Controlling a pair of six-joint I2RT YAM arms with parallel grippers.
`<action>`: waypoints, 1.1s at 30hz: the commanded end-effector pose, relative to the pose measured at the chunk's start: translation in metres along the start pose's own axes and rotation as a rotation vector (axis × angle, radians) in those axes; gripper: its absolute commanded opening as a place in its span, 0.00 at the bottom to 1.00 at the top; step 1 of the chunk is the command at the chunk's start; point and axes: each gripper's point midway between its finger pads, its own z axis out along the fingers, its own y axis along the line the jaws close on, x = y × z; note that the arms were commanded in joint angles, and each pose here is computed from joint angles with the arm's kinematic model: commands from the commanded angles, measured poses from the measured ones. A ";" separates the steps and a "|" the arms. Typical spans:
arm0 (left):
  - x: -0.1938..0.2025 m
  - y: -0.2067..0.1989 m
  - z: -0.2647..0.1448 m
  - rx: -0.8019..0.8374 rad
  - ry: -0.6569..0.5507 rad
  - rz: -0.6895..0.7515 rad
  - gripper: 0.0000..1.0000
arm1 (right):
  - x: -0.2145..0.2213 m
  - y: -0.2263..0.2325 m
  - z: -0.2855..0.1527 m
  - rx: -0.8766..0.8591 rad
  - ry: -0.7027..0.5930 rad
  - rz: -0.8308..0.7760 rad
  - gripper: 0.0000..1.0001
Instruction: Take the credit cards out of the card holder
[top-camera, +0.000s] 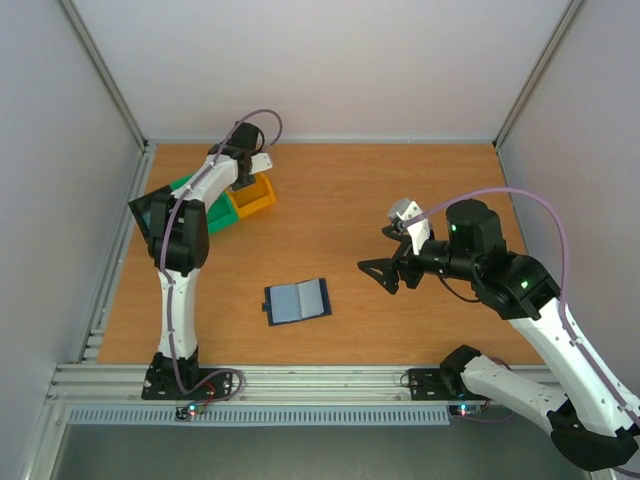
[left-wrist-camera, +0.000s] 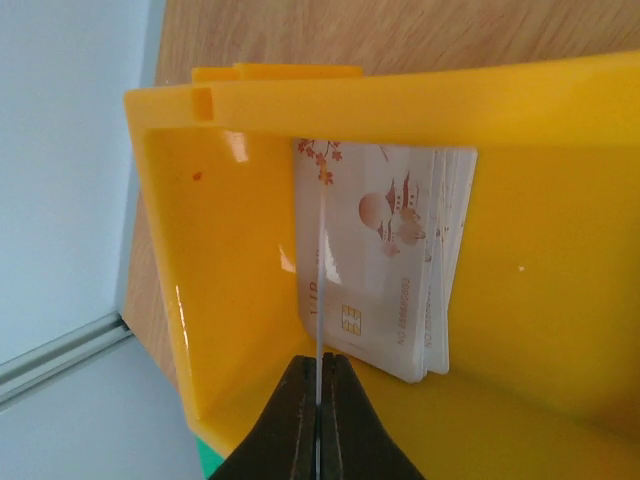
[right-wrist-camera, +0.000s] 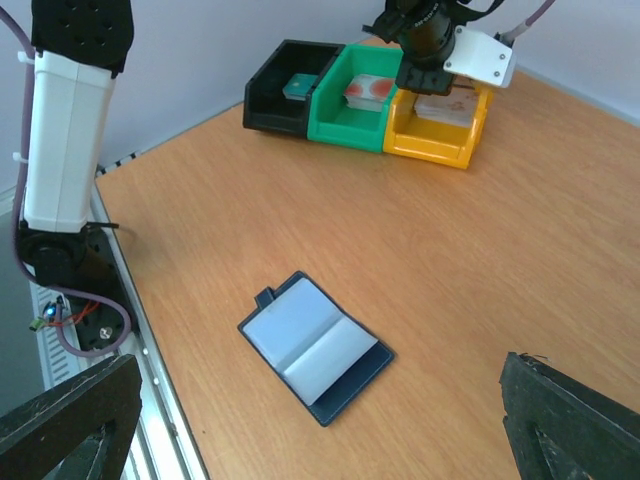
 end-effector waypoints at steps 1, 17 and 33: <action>0.011 -0.004 0.014 0.003 0.025 -0.023 0.00 | -0.007 -0.002 -0.005 0.016 -0.008 -0.025 0.98; 0.004 0.012 0.040 -0.099 0.047 -0.029 0.21 | -0.009 0.002 -0.006 -0.002 -0.015 -0.044 0.98; -0.009 0.024 0.000 -0.034 -0.085 -0.118 0.98 | -0.009 0.009 -0.006 -0.044 -0.011 -0.044 0.98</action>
